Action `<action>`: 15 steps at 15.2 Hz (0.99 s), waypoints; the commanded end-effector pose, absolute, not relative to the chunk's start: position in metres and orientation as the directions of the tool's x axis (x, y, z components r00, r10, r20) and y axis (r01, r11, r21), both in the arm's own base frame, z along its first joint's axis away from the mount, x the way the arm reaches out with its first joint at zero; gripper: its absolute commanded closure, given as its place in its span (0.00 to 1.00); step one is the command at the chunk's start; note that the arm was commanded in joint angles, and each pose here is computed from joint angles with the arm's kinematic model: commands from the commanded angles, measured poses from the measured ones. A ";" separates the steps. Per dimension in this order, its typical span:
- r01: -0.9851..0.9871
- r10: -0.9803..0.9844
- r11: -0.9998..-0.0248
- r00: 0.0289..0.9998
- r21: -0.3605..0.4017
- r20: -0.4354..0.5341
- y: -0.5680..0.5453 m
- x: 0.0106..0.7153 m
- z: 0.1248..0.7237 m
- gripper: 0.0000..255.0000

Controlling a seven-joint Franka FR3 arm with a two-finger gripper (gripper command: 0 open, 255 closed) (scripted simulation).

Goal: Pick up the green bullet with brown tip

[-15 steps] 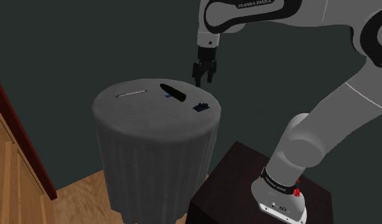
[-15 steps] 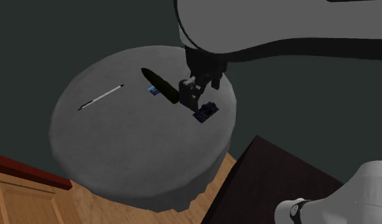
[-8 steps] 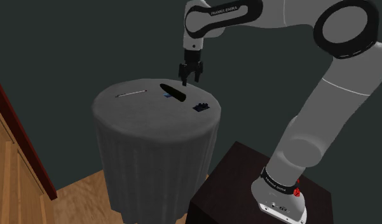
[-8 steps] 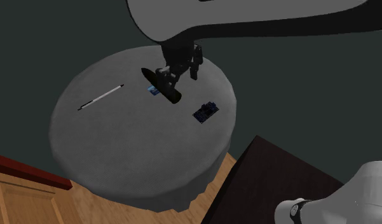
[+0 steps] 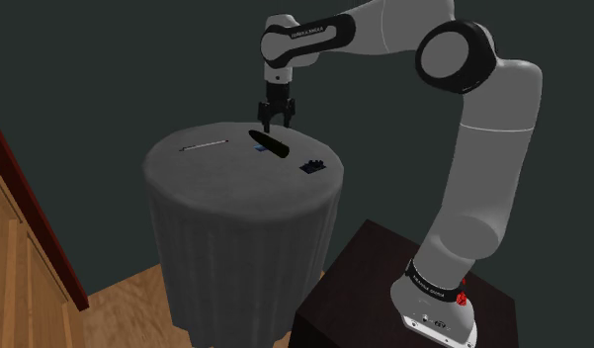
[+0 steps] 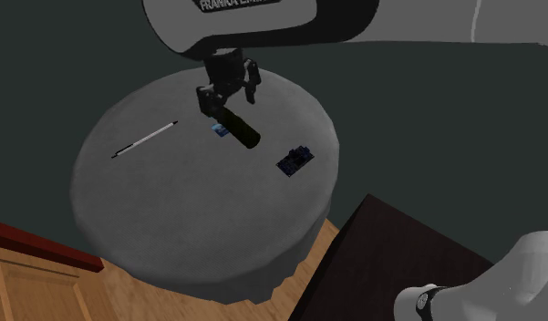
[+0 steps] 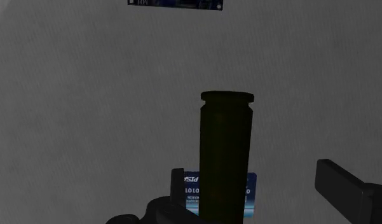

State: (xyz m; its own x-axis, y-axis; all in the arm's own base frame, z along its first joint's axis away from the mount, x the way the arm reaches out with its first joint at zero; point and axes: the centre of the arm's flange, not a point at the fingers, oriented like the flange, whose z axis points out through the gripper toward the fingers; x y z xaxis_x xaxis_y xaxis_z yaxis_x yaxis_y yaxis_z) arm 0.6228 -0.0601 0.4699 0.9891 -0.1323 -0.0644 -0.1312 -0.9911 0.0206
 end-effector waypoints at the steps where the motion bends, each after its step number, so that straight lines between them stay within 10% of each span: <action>1: -0.142 -0.143 -0.990 0.988 0.022 -0.062 -0.066 0.648 0.464 0.00; 15: -0.165 -0.166 -0.986 0.984 0.023 -0.057 -0.080 0.700 0.406 0.00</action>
State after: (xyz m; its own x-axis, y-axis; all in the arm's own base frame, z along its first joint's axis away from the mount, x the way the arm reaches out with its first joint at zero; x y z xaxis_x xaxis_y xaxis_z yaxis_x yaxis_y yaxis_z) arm 0.7002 -0.0808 0.4081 0.9844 -0.1663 -0.0574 -0.1652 -0.9860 0.0229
